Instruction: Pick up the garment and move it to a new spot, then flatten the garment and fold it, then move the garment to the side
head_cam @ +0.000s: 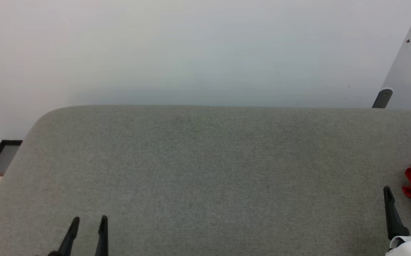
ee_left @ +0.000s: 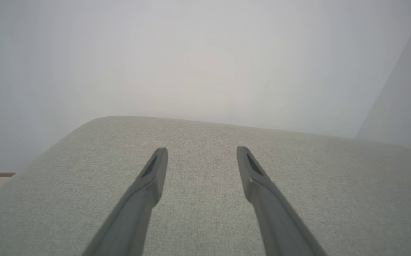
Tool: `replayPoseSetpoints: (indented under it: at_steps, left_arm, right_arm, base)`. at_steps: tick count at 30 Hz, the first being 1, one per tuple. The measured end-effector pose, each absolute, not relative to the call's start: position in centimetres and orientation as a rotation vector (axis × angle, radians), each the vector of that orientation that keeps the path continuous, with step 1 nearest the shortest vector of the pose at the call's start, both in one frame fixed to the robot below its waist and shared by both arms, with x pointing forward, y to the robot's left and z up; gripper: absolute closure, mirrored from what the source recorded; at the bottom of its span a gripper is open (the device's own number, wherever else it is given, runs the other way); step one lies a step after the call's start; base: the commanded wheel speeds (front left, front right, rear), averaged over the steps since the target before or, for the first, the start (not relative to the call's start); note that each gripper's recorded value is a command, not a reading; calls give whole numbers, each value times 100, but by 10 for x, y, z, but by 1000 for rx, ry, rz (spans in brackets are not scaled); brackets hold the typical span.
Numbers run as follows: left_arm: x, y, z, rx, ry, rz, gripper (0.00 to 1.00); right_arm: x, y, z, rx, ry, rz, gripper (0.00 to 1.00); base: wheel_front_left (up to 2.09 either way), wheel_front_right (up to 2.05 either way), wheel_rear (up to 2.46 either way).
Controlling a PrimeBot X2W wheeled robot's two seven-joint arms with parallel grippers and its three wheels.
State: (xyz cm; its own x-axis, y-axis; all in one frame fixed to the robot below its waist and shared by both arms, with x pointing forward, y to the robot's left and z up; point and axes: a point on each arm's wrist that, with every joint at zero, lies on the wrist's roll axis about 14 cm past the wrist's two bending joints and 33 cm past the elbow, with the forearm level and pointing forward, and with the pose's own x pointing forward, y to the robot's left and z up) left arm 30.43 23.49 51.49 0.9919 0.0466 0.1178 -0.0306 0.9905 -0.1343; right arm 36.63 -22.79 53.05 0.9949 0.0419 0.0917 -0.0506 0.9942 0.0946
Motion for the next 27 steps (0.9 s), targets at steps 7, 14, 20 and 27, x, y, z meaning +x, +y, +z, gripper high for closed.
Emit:
replayPoseSetpoints:
  at_steps: [7, 14, 20, 27]
  left_arm:
    - [306, 234, 515, -130, -118, 34, 0]
    - [308, 233, 515, -128, -118, 29, 0]
    - [310, 231, 516, -134, -123, 20, 0]
    - [311, 230, 515, -138, -119, 17, 0]
  right_arm:
    - [366, -227, 529, 107, -85, 41, 0]
    - [365, -229, 528, 115, -85, 35, 0]
    - [365, -228, 528, 118, -87, 35, 0]
    - [365, -227, 526, 125, -84, 34, 0]
  base:
    - [0, 0, 0]
    - [0, 0, 0]
    - [0, 0, 0]
    - [0, 0, 0]
